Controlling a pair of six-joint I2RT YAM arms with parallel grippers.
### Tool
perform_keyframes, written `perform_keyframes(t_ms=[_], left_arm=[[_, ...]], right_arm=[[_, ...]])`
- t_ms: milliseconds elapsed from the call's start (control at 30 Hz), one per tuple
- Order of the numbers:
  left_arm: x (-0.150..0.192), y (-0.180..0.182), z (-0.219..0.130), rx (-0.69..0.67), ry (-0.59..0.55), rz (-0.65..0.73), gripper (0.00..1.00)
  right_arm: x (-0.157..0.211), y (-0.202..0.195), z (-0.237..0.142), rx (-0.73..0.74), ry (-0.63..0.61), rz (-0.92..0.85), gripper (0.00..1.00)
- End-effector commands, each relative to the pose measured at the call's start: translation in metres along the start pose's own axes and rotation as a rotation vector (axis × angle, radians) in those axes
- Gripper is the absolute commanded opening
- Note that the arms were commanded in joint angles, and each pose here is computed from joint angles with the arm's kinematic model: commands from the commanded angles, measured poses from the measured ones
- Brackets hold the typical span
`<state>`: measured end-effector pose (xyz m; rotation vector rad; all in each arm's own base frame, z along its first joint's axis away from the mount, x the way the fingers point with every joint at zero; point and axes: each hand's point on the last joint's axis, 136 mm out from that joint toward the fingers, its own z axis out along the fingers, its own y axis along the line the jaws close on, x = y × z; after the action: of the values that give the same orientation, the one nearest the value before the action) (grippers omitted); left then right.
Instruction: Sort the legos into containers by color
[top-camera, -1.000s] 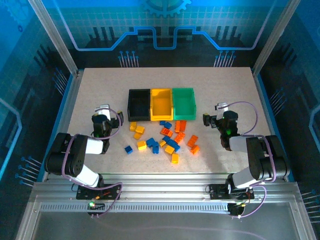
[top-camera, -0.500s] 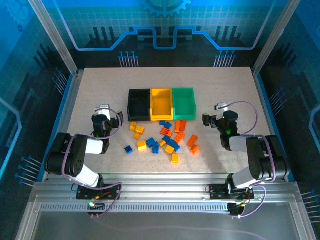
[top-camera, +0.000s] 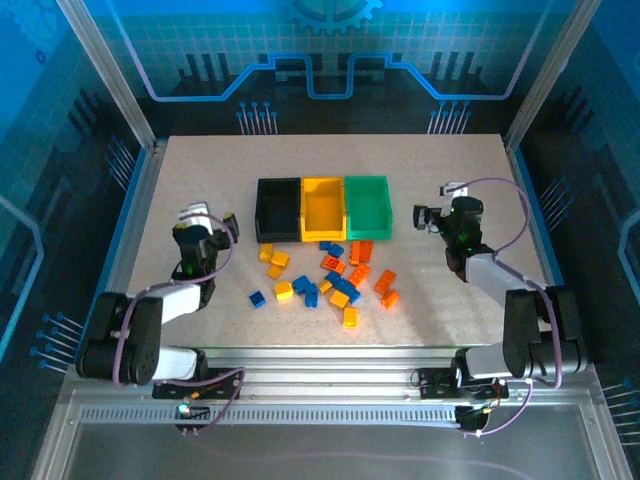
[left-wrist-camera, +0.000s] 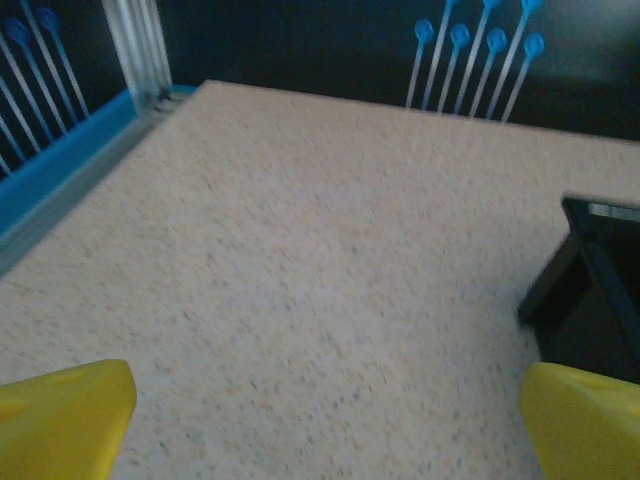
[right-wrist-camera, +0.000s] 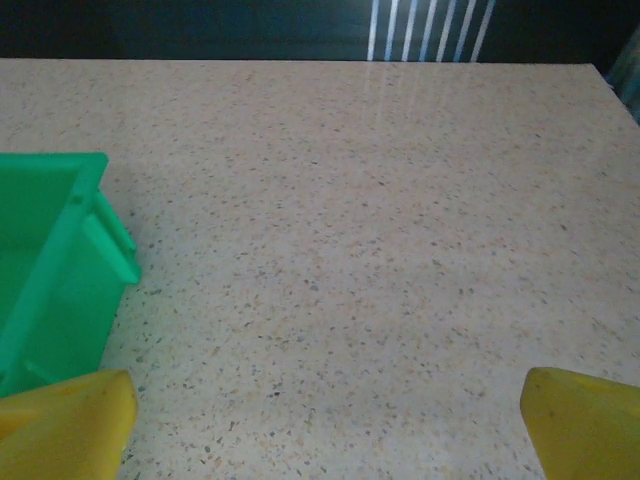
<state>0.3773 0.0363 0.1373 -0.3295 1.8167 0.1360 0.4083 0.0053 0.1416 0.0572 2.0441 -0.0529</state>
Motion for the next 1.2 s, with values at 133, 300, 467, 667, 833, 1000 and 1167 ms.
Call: perform_keyframes(t_ms=[133, 300, 467, 667, 833, 1000, 1167], left_arm=[[-0.080, 0.036, -0.027, -0.151, -0.268, -0.450, 0.99], [-0.067, 0.049, -0.036, -0.128, -0.123, -0.817, 0.99], [-0.079, 0.012, -0.030, 0.061, -0.001, -0.800, 0.99], [-0.092, -0.012, -0.040, 0.215, 0.024, -0.887, 0.99], [-0.086, -0.033, -0.053, 0.277, 0.168, -0.899, 0.98], [-0.049, -0.079, -0.077, 0.366, 0.346, -0.841, 0.99], [-0.005, -0.124, -0.112, 0.471, 0.504, -0.749, 0.99]], right_arm=[[-0.016, -0.057, -0.039, 0.353, -0.022, 0.413, 1.00], [-0.005, -0.052, -0.028, 0.227, 0.236, 0.626, 1.00], [-0.001, -0.024, -0.030, 0.104, 0.219, 0.565, 1.00], [0.009, 0.026, -0.052, -0.015, 0.353, 0.402, 0.99], [0.030, 0.067, -0.076, -0.112, 0.442, 0.296, 0.95], [0.066, 0.090, -0.101, -0.144, 0.544, 0.264, 0.87], [0.107, 0.100, -0.121, -0.130, 0.652, 0.244, 0.85]])
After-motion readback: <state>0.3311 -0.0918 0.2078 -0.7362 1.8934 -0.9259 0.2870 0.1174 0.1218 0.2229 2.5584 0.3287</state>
